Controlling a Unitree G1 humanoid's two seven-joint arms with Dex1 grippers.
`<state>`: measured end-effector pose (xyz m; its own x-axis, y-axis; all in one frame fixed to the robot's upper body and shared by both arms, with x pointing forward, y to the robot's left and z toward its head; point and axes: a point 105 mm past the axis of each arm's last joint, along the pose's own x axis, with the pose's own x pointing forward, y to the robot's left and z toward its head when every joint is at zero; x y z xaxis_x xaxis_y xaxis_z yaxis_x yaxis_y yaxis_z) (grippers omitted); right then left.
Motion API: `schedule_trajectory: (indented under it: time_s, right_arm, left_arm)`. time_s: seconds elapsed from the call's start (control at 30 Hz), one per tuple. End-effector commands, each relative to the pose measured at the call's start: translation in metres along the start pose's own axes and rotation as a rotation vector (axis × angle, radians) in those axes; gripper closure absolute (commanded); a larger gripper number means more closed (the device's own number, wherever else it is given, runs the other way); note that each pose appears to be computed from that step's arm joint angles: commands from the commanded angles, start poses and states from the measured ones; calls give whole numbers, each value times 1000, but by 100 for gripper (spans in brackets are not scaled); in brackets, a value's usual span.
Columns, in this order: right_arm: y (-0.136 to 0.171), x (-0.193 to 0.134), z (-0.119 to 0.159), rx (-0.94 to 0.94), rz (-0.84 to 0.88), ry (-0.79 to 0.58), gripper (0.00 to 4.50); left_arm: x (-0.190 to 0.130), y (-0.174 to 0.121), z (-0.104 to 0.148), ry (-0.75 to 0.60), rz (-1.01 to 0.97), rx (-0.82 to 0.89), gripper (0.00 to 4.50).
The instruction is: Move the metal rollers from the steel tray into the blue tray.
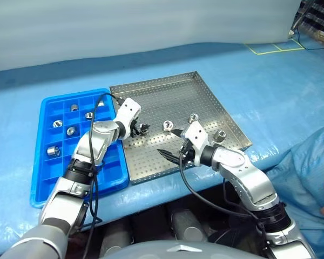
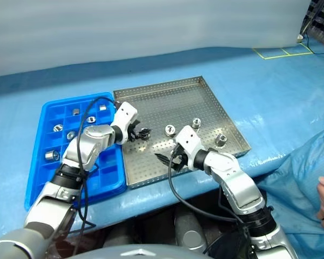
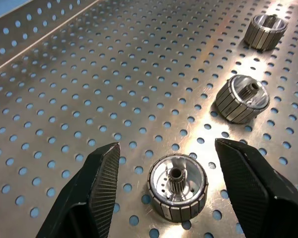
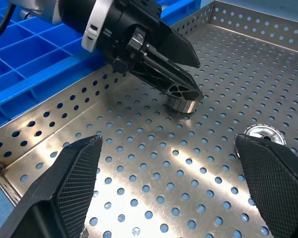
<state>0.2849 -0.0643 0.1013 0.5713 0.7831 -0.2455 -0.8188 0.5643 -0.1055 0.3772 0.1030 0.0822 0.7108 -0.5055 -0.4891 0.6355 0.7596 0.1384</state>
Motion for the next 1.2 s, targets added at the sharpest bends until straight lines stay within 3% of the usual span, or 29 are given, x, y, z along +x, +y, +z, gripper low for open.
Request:
schedule_trajectory:
  time_s: [0.03, 0.23, 0.33, 0.43, 0.7, 0.8, 0.87, 0.93, 1.03, 1.2]
  right_arm:
    - [0, -3, 16, -32, -15, -59, 0]
    - [0, -1, 18, -34, -20, -73, 0]
    - [-1, -1, 18, -32, -30, -79, 0]
    - [-3, -1, 18, -29, -37, -79, 0]
    - [-5, 3, 18, -25, -35, -79, 0]
    - [5, 3, 21, 108, 94, -151, 0]
    - [10, 2, 24, 159, 153, -185, 0]
    - [13, 0, 27, 121, 191, -181, 0]
    - [20, -3, 38, 107, 247, -215, 0]
    - [48, 9, 35, 62, 385, -144, 0]
  left_arm:
    - [-1, 3, 6, 17, 3, 78, 121]
    - [2, 3, -10, 94, -8, 87, 121]
    - [2, 4, -10, 96, -11, 79, 180]
    - [1, 3, -8, 88, -16, 86, 278]
    - [-4, -1, 3, -1, -61, 32, 281]
    - [-32, -8, 46, -247, -147, -138, 281]
    - [-45, -10, 58, -320, -183, -208, 281]
    - [-73, -11, 62, -362, -161, -158, 281]
    - [-101, -13, 58, -370, -120, -106, 281]
    - [-151, -4, 14, -225, 67, 45, 281]
